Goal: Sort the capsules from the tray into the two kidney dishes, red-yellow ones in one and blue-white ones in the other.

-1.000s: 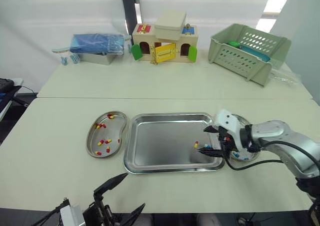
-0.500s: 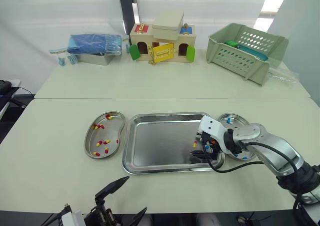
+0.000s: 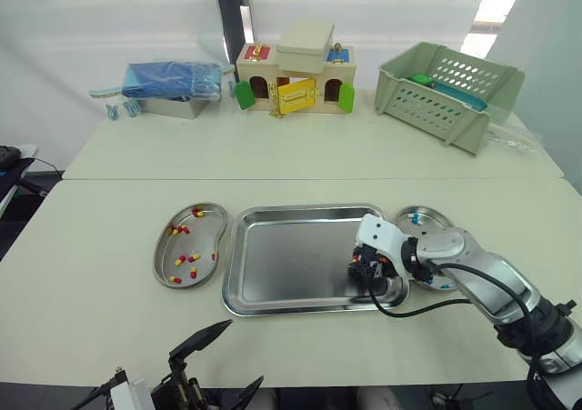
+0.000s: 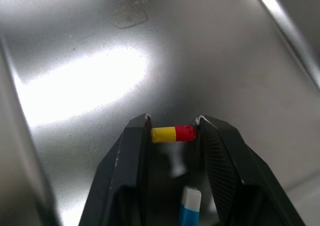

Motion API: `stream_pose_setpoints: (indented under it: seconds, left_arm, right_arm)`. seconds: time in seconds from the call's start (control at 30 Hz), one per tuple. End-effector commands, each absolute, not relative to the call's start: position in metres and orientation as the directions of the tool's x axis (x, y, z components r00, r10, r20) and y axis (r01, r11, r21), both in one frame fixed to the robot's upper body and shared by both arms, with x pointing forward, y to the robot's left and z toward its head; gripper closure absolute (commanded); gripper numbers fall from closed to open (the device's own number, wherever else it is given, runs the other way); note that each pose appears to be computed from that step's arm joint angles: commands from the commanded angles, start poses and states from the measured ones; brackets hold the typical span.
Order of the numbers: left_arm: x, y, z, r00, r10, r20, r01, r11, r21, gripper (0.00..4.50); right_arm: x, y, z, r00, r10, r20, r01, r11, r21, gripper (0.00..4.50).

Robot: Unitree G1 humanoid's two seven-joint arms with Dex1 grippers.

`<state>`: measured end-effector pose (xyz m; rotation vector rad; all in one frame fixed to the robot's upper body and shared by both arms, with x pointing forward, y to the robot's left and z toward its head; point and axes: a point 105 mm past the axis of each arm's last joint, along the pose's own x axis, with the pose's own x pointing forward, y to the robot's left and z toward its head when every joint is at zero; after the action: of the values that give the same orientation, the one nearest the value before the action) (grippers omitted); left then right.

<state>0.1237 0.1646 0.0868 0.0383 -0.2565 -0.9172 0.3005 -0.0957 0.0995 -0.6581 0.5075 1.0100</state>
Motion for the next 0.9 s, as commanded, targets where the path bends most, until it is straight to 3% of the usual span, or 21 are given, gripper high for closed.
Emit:
stream_pose_setpoints:
  seconds: [0.03,0.3,0.5,0.67,0.9]
  left_arm:
    - [0.122,0.164,0.088,0.574,-0.794,0.200,0.782,0.604,0.156,0.00]
    - [0.124,0.166,0.087,0.576,-0.794,0.192,0.780,0.605,0.161,0.00]
    - [0.126,0.166,0.090,0.562,-0.802,0.202,0.787,0.594,0.170,0.00]
    - [0.131,0.161,0.096,0.495,-0.843,0.212,0.826,0.532,0.186,0.00]
    - [0.141,0.150,0.099,0.363,-0.905,0.220,0.891,0.407,0.201,0.00]
  right_arm:
    - [0.294,-0.095,0.094,0.422,0.602,-0.677,-0.901,0.357,-0.245,3.05]
    - [0.294,-0.091,0.097,0.420,0.625,-0.658,-0.903,0.357,-0.238,3.05]
    - [0.289,-0.090,0.123,0.420,0.723,-0.548,-0.907,0.360,-0.220,3.05]
    - [0.280,-0.126,0.148,0.466,0.756,-0.459,-0.884,0.414,-0.215,3.05]
    - [0.276,-0.204,0.161,0.635,0.641,-0.431,-0.764,0.604,-0.226,3.05]
